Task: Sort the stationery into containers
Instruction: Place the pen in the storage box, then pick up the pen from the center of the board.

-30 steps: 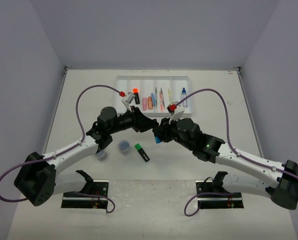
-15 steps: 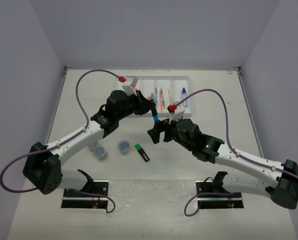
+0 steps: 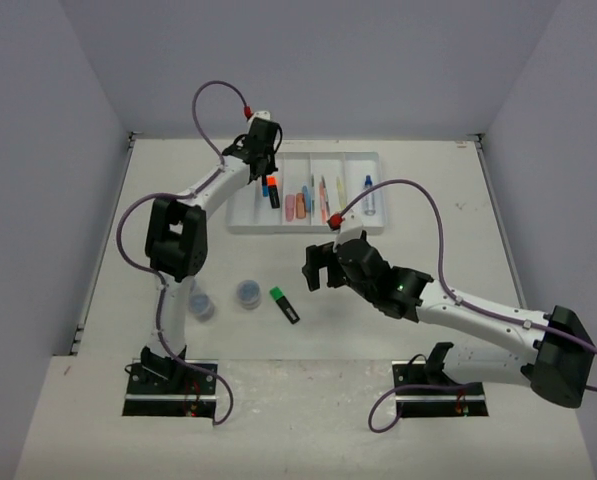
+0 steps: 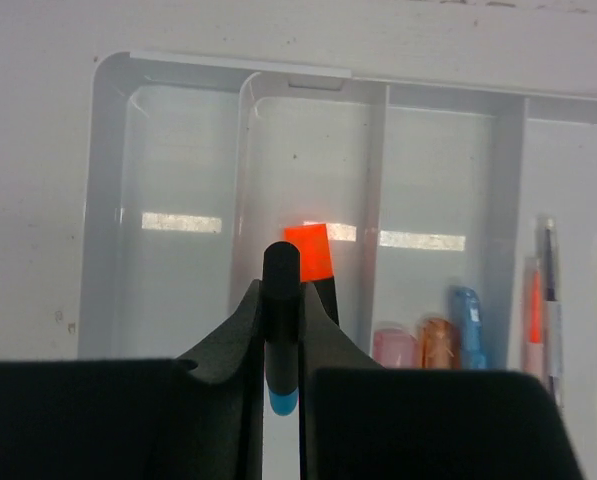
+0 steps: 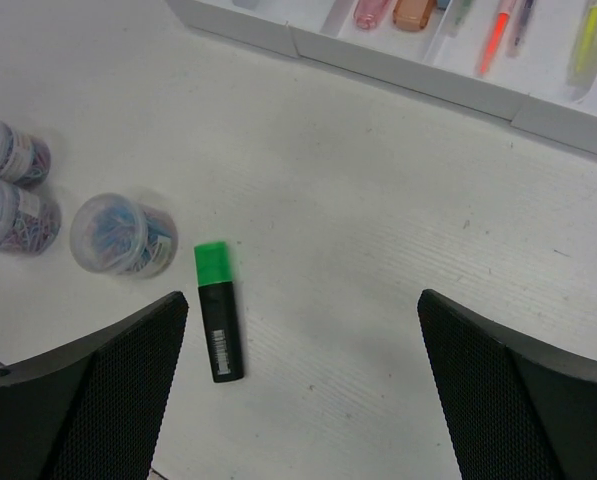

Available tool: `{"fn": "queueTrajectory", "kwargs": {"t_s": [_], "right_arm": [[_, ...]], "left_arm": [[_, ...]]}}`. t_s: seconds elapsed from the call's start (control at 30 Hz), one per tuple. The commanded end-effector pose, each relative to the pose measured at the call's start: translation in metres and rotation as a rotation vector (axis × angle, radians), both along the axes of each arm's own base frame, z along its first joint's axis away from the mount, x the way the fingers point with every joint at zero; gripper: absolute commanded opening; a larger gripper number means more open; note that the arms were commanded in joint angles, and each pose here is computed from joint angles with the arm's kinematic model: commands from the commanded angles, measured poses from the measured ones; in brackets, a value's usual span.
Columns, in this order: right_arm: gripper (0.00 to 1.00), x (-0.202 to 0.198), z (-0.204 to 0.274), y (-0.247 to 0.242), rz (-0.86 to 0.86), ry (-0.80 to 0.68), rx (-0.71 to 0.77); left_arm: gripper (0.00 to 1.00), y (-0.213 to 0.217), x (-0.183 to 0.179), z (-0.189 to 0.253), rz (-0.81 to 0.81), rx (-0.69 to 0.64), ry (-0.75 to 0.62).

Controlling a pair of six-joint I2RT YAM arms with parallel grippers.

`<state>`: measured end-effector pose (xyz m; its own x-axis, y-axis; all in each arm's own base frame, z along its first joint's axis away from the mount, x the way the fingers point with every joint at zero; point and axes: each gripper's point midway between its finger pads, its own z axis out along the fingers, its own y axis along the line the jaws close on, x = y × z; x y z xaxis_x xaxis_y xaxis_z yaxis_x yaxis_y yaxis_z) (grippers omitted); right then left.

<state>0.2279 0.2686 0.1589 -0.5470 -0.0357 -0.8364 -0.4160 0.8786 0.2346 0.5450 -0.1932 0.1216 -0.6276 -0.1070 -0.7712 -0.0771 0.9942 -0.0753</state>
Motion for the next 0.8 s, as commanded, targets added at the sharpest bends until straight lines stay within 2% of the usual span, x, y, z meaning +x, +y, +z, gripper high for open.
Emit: {"fn": "queueTrajectory", "kwargs": {"t_s": [0.0, 0.1, 0.17, 0.23, 0.33, 0.47, 0.53, 0.57, 0.6, 0.63, 0.7, 0.77], "right_arm": [[0.99, 0.004, 0.002, 0.017, 0.042, 0.014, -0.014], [0.97, 0.003, -0.015, 0.03, 0.072, 0.086, -0.062], [0.91, 0.0, -0.037, 0.04, 0.099, 0.151, -0.117], [0.81, -0.005, -0.045, 0.05, 0.135, 0.191, -0.128], [0.72, -0.016, -0.078, 0.063, 0.188, 0.28, -0.202], [0.7, -0.025, -0.103, 0.082, 0.218, 0.335, -0.273], [0.7, -0.028, -0.114, 0.086, 0.223, 0.362, -0.294], [0.7, -0.03, -0.119, 0.087, 0.228, 0.372, -0.305], [0.7, -0.033, -0.124, 0.089, 0.236, 0.385, -0.318], [0.7, -0.035, -0.131, 0.09, 0.241, 0.401, -0.338], [0.65, -0.043, -0.145, 0.09, 0.253, 0.429, -0.378], [0.55, -0.047, -0.158, 0.084, 0.244, 0.446, -0.427]], "left_arm": [[0.17, 0.008, -0.001, -0.011, -0.036, 0.101, 0.094], [0.41, 0.007, -0.003, -0.021, -0.03, 0.093, 0.114], [0.53, 0.004, -0.008, -0.021, -0.042, 0.08, 0.12], [0.6, 0.0, -0.011, -0.003, -0.055, 0.049, 0.09], [0.7, -0.005, -0.024, 0.037, -0.082, -0.012, 0.023], [0.86, -0.004, -0.053, 0.094, -0.091, -0.082, -0.076], [0.92, 0.003, -0.077, 0.139, -0.093, -0.146, -0.171], [0.93, 0.005, -0.082, 0.132, -0.094, -0.148, -0.168], [0.98, 0.012, -0.101, 0.161, -0.093, -0.188, -0.238], [1.0, 0.017, -0.114, 0.158, -0.094, -0.199, -0.249], [1.0, 0.027, -0.137, 0.166, -0.099, -0.224, -0.281], [1.0, 0.034, -0.158, 0.173, -0.106, -0.245, -0.305]]}}
